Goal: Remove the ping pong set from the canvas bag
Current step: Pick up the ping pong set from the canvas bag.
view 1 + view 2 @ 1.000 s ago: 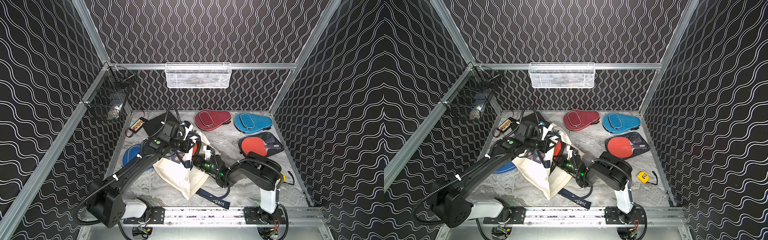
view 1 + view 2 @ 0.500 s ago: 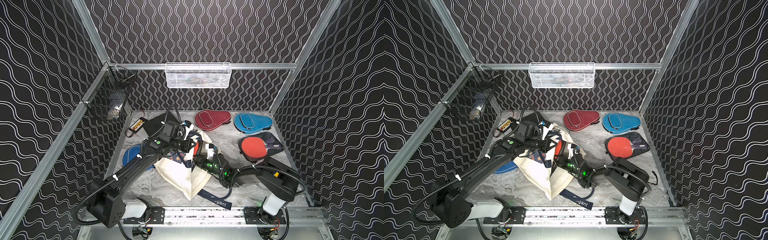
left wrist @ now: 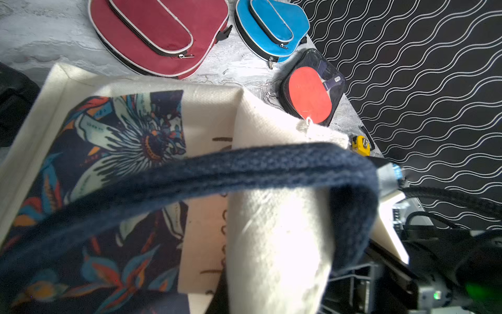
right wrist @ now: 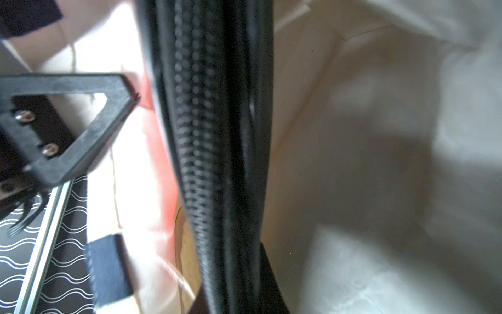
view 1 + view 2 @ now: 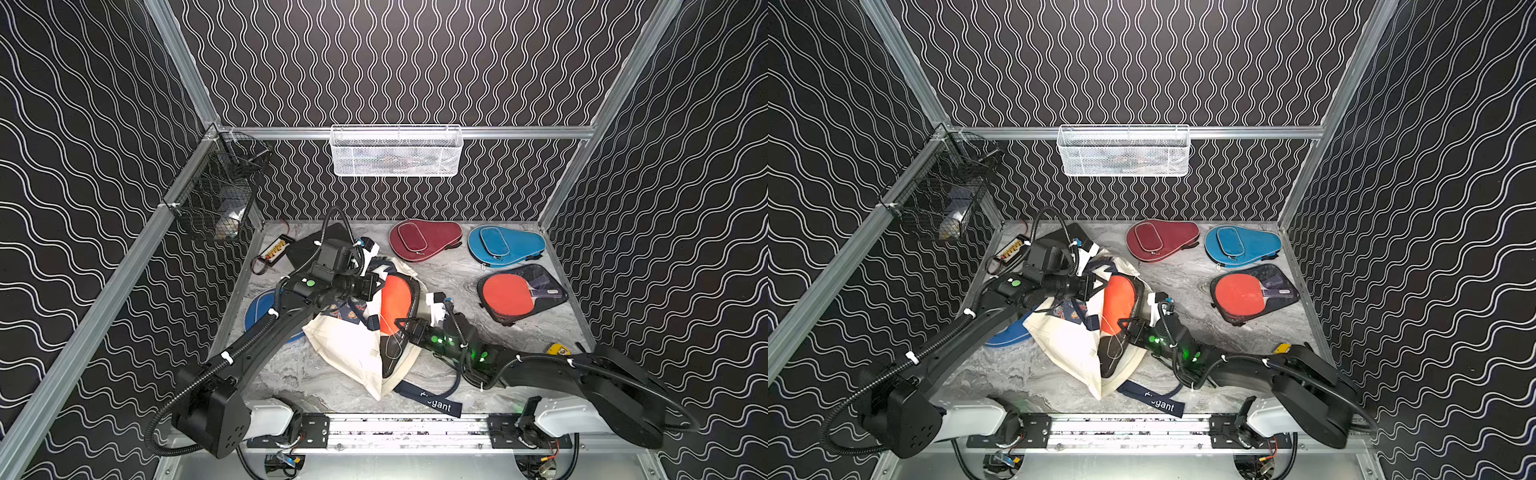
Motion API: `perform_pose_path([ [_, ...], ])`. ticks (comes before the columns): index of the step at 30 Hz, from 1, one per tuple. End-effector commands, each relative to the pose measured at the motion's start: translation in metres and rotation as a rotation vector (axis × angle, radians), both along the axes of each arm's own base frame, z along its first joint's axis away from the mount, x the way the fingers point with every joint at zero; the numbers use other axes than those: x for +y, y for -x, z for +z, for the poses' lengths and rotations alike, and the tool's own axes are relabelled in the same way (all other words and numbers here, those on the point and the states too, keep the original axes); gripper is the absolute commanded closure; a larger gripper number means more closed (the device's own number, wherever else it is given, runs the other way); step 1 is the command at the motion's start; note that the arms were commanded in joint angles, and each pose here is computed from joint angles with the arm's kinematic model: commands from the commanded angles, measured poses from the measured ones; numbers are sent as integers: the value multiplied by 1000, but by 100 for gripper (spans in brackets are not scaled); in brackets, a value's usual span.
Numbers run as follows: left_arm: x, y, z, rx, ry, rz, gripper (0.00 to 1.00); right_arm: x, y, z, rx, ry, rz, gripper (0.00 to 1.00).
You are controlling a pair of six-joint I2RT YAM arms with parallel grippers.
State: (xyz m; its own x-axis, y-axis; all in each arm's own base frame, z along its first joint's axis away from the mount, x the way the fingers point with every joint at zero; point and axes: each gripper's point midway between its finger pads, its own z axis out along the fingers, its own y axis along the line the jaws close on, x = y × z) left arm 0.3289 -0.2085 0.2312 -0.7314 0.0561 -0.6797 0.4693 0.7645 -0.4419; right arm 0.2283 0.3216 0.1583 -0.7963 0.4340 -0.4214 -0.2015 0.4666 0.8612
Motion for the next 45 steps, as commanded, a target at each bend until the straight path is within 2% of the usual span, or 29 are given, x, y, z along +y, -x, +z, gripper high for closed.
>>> perform_pose_path([
  [1, 1, -3, 10, -26, 18, 9, 100, -14, -2, 10, -25, 37, -45, 100],
  [11, 6, -4, 13, -31, 20, 26, 100, -56, -4, 50, -85, 135, -160, 100],
  [25, 11, -6, 7, -14, -10, 52, 100, -99, -34, 133, -174, 73, -238, 100],
  [33, 17, -11, -3, 12, -50, 88, 100, -105, -35, 158, -213, 37, -243, 100],
  [45, 16, -11, -3, 17, -31, 79, 100, -141, -53, 211, -378, 8, -438, 100],
])
